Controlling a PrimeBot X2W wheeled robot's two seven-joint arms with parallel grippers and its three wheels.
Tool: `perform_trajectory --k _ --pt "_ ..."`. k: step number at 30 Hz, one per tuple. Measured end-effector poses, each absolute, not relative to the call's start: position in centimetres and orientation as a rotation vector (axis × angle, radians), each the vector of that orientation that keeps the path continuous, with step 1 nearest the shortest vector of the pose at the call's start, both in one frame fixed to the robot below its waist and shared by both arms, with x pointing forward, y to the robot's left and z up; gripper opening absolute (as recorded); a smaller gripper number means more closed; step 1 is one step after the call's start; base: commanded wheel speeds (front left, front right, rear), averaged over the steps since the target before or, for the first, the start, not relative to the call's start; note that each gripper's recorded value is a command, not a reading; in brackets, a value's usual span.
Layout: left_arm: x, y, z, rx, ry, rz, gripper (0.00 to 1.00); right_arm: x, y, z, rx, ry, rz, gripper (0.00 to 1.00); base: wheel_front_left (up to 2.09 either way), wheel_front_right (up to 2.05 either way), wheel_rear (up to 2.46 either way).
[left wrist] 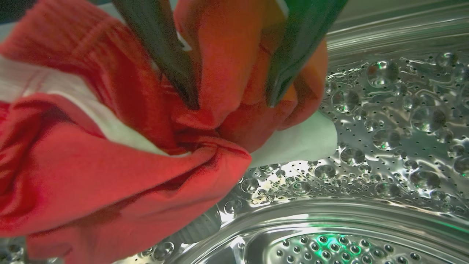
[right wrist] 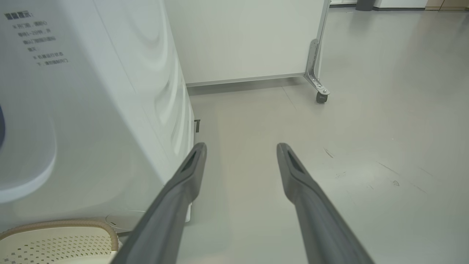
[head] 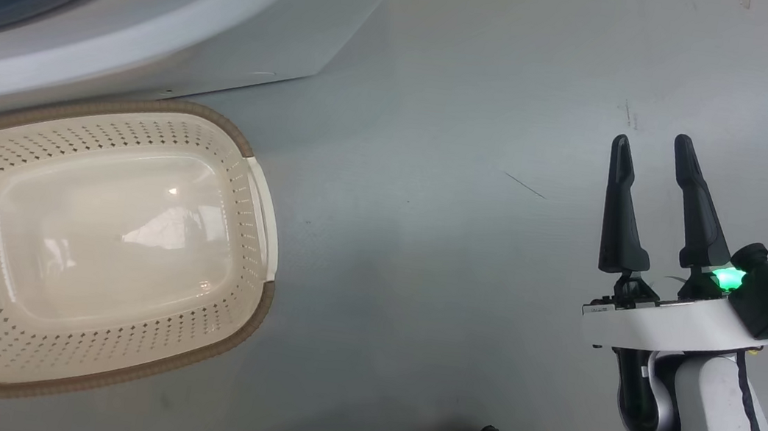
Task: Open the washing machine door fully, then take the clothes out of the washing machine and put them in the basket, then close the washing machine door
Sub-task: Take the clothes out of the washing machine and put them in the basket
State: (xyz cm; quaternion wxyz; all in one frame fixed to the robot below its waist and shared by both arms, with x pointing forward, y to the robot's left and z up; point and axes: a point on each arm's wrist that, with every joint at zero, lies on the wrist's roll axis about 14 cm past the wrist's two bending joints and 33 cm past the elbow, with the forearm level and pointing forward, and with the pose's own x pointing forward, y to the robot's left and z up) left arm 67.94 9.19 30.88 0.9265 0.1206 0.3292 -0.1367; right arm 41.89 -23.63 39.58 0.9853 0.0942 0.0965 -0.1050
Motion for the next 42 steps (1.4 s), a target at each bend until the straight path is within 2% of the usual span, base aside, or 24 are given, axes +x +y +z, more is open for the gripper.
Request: perform_trajectory --k 9,18,24,42 --pt "68.0 8.9 30.5 0.241 0.679 -0.282 0.00 42.4 -24.1 39.7 0.182 0.184 -0.222 1.00 0.00 0.00 0.00" --pt "68.6 7.7 32.6 0.143 0.560 -0.276 0.00 42.8 -24.4 39.6 0.168 0.177 -0.231 1.00 0.00 0.00 0.00" --pt "68.6 9.0 34.3 0.063 0.457 -0.224 0.00 43.5 -23.4 39.5 0.170 0.173 -0.197 1.00 0.00 0.00 0.00" --pt "61.5 10.8 39.7 -0.117 0.151 -0.140 0.00 43.9 -20.7 41.8 0.147 0.119 -0.094 1.00 0.00 0.00 0.00"
